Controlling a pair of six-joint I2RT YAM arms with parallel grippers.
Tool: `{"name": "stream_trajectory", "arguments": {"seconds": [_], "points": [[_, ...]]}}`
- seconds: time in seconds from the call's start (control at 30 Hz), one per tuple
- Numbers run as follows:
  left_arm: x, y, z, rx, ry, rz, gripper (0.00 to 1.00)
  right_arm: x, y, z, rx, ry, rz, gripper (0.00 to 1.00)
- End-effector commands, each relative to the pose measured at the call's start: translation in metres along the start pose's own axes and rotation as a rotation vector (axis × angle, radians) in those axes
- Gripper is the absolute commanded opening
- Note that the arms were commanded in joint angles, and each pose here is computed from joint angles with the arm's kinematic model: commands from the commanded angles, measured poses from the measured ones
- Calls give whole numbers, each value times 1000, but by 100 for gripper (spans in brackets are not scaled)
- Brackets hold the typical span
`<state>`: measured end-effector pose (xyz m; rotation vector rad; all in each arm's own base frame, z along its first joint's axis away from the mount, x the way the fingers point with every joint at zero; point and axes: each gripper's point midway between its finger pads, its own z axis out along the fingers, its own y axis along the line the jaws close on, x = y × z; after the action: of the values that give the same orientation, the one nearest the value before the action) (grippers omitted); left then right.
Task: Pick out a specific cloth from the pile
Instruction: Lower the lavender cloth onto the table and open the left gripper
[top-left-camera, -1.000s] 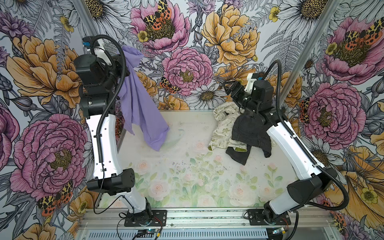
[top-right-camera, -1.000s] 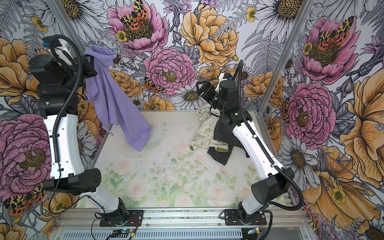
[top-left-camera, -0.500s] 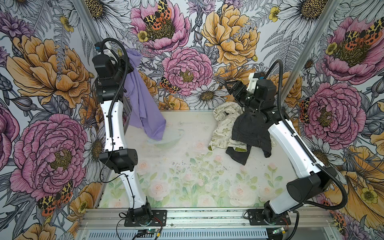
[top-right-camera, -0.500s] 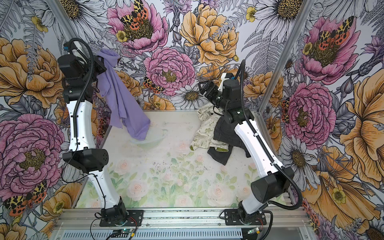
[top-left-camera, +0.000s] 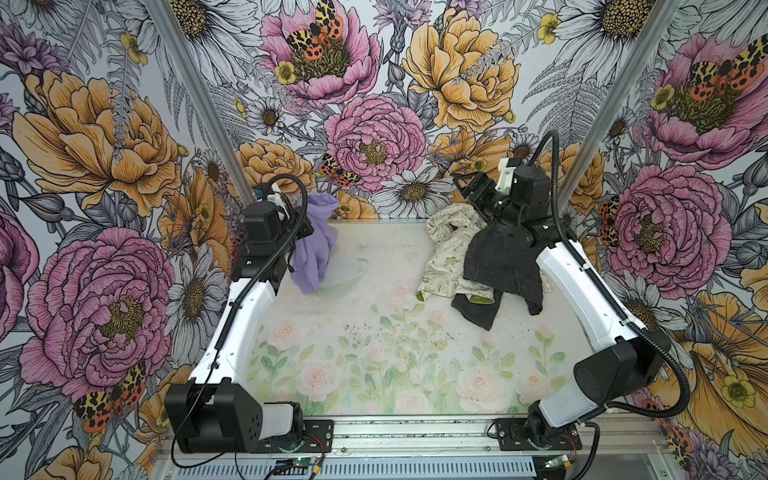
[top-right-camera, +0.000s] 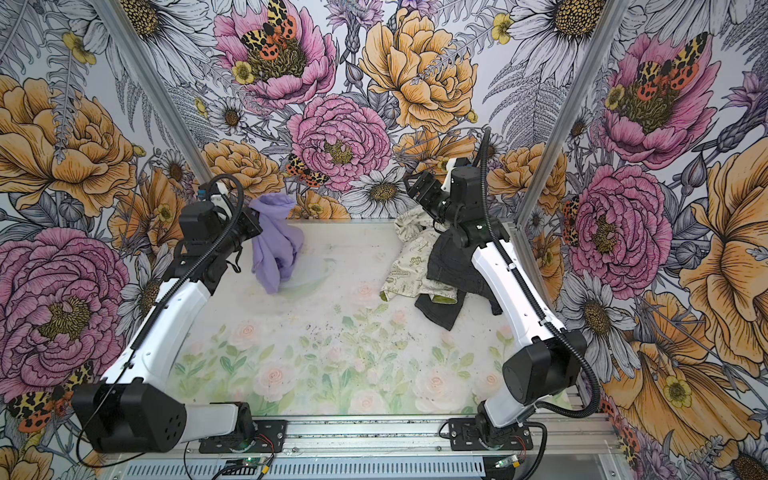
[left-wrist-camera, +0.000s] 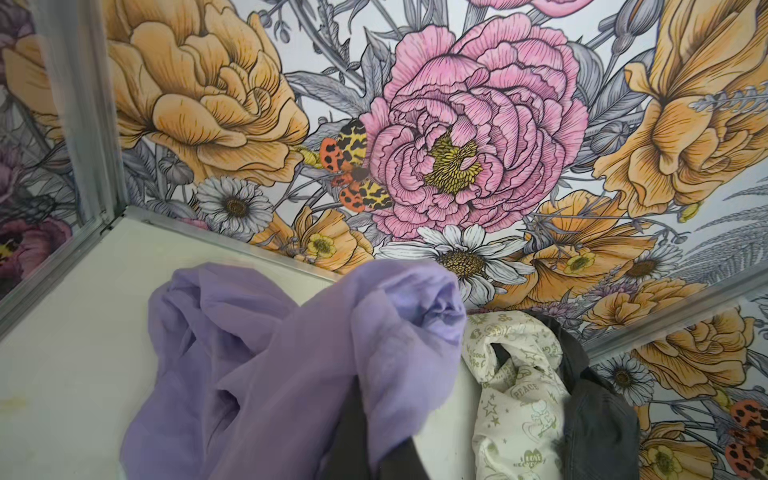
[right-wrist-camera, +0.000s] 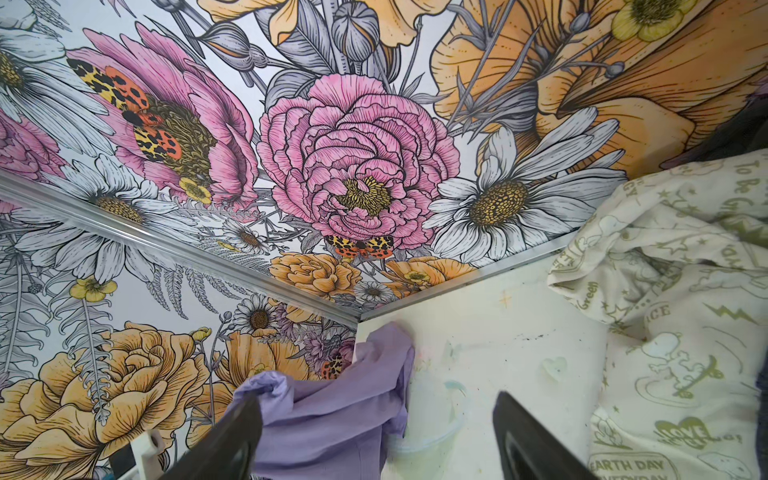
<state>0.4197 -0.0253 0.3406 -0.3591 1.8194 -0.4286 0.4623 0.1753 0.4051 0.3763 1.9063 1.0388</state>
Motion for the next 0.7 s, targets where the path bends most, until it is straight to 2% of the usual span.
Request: {"name": "stream_trajectory", "arguments": {"seconds": [0.0,0.17,0.43,0.5,0.57,0.67], "points": [[30,16,-18,-64,-6,-62,0,-2,7,-9,-32,0,-18,87],[98,58,-53,-190,51,-197,0,4,-1,-3,-21,22,-3,87],[170,113,-90,-348,73,-382,1,11,-5,2,-24,55,2,87],[181,127,-97,-402,74,-404,10,13,-6,2,-23,58,3,87],[190,132,-100,-427,99,-411,27,15,-8,-1,-20,60,4,87],[183,130,-106,-451,111,-390,43,17,-12,-5,-8,56,1,87]]}}
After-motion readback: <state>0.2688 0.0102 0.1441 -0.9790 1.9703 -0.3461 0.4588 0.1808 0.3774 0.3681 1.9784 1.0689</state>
